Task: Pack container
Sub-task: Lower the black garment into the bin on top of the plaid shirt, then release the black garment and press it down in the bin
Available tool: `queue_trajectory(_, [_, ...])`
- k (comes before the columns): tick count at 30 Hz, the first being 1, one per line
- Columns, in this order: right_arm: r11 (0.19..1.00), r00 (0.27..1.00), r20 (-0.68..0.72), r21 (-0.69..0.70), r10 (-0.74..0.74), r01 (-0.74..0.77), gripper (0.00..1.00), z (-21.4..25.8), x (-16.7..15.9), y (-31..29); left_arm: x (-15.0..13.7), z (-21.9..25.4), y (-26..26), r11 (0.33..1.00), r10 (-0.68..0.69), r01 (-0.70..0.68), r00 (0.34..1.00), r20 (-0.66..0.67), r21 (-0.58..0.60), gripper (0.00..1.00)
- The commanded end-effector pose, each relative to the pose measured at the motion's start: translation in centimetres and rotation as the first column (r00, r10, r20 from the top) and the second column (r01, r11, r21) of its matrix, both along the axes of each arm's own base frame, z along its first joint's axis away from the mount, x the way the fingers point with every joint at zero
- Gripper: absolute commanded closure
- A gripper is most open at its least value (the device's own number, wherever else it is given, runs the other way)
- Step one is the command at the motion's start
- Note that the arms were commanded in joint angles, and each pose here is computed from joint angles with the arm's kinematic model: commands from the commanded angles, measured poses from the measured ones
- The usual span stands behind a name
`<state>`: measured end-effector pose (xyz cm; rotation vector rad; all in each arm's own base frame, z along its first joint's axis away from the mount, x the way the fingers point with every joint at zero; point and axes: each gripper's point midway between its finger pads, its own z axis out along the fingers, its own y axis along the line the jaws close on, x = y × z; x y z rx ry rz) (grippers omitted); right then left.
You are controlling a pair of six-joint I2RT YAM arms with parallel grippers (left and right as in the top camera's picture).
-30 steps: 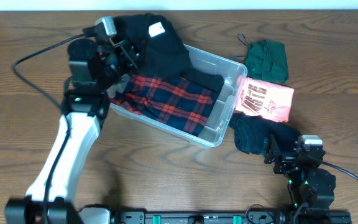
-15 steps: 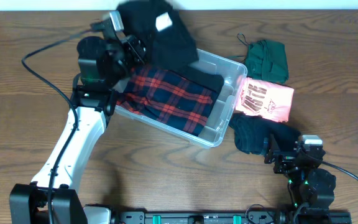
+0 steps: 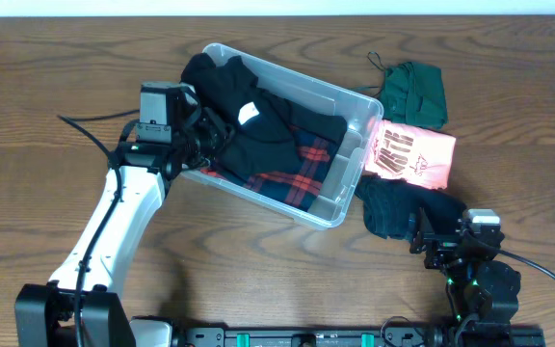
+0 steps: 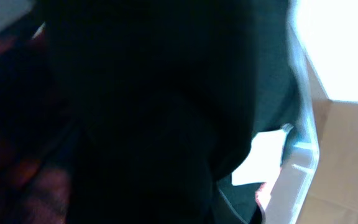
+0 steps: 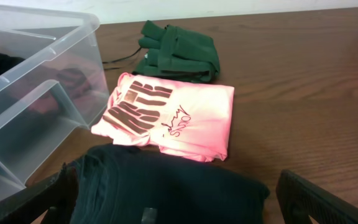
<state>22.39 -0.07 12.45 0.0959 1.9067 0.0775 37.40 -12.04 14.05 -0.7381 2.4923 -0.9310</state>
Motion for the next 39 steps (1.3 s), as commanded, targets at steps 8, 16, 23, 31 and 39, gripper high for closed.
queue_trajectory(8, [1.000,1.000,0.001,0.011,0.002,-0.002,0.01,-0.1,0.0,0.1,-0.2,9.3,-3.4,0.968,0.070,-0.027,0.984,0.166,-0.250,0.39])
queue_trajectory(16, [1.000,1.000,0.001,0.010,0.002,-0.002,0.01,-0.1,0.0,0.1,0.9,16.0,2.4,0.976,0.202,-0.218,0.827,0.524,-0.032,0.15])
queue_trajectory(23, [1.000,1.000,0.001,0.011,0.002,-0.002,0.01,-0.1,0.0,0.1,5.1,9.2,3.0,0.956,0.099,-0.217,0.869,0.485,0.195,0.24])
queue_trajectory(31, [1.000,1.000,0.001,0.011,0.002,-0.002,0.01,-0.1,0.0,0.1,6.4,-4.3,1.1,0.967,0.026,-0.072,0.982,0.186,0.245,0.49])
queue_trajectory(39, [1.000,1.000,0.001,0.011,0.002,-0.002,0.01,-0.1,0.0,0.1,5.5,-10.5,1.4,0.961,0.060,-0.065,0.998,0.025,0.268,0.48])
